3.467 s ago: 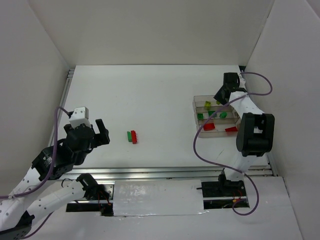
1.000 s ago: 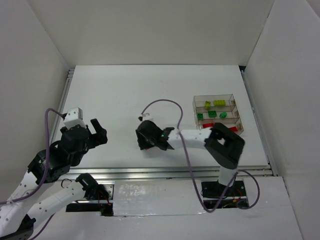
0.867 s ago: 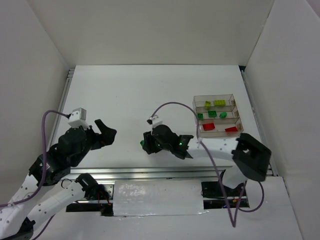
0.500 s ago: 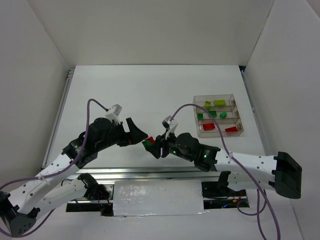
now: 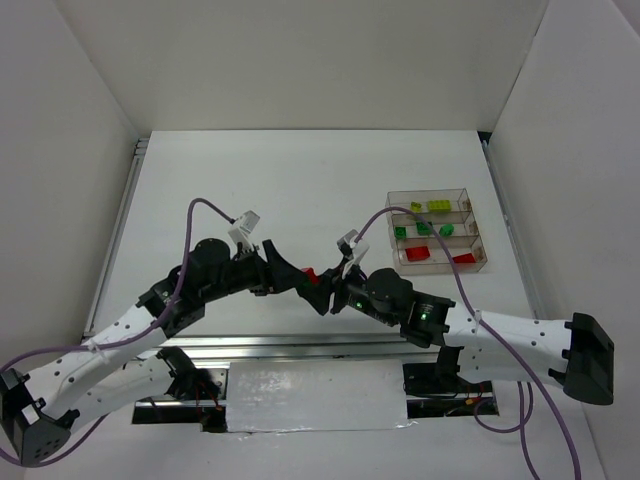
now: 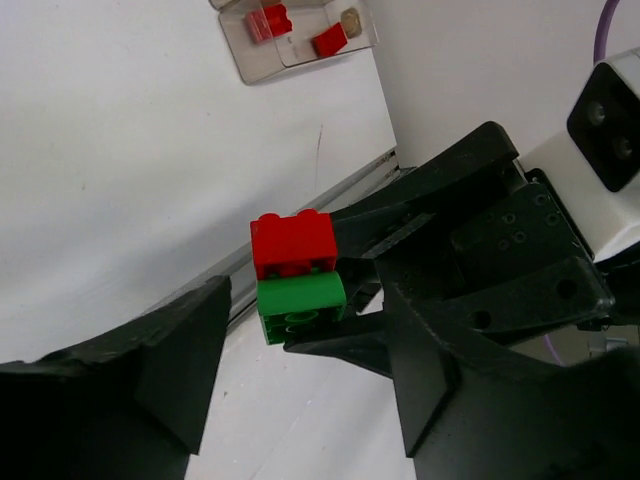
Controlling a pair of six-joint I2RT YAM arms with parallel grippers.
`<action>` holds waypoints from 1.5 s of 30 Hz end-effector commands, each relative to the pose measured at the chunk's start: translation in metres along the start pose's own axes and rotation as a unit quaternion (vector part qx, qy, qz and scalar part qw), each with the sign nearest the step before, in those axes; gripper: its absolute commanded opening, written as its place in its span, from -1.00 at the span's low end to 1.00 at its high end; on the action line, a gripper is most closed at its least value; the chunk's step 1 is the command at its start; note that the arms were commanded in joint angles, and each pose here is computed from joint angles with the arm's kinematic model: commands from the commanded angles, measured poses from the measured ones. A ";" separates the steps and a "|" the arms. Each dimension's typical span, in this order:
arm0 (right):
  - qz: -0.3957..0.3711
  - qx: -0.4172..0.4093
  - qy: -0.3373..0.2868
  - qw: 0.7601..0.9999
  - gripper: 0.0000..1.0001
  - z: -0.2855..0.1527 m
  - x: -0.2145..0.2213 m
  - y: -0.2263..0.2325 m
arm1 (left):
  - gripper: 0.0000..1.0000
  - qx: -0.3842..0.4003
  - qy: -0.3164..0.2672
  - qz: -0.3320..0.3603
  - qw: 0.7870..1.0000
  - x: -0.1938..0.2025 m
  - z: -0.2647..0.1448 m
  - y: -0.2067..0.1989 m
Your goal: Sort the legos into containers by color
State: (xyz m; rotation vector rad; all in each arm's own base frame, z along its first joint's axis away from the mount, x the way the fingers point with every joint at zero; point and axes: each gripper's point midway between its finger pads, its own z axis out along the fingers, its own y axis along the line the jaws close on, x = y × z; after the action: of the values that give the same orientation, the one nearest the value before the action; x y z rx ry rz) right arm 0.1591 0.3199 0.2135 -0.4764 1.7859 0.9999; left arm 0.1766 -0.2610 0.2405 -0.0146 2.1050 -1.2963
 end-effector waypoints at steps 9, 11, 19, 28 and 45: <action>0.007 -0.036 -0.042 0.998 -0.99 0.000 -0.026 0.022 | -0.59 0.027 -0.008 0.023 0.999 -0.006 0.005 -0.017; 0.006 -0.034 -0.039 0.999 -0.95 0.001 -0.027 0.022 | -0.87 0.029 -0.005 0.027 0.999 -0.004 0.006 -0.016; 0.027 -0.070 0.018 0.997 0.99 -0.011 -0.011 0.011 | -1.00 0.017 -0.036 0.096 0.995 -0.017 -0.008 -0.016; -0.012 -0.288 0.045 0.957 0.99 -0.085 -0.024 0.064 | -1.00 0.143 -0.025 0.261 0.954 -0.002 -0.044 -0.052; 0.021 -0.345 0.014 0.938 0.62 -0.073 -0.047 0.088 | -1.00 0.339 0.013 0.293 0.894 0.035 -0.079 -0.101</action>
State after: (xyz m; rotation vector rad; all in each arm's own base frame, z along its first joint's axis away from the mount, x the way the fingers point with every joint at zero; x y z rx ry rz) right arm 0.0821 0.3028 0.2707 -0.8610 1.5877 1.5864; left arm 0.0826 -0.2616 0.3071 0.8398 1.4934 -1.5124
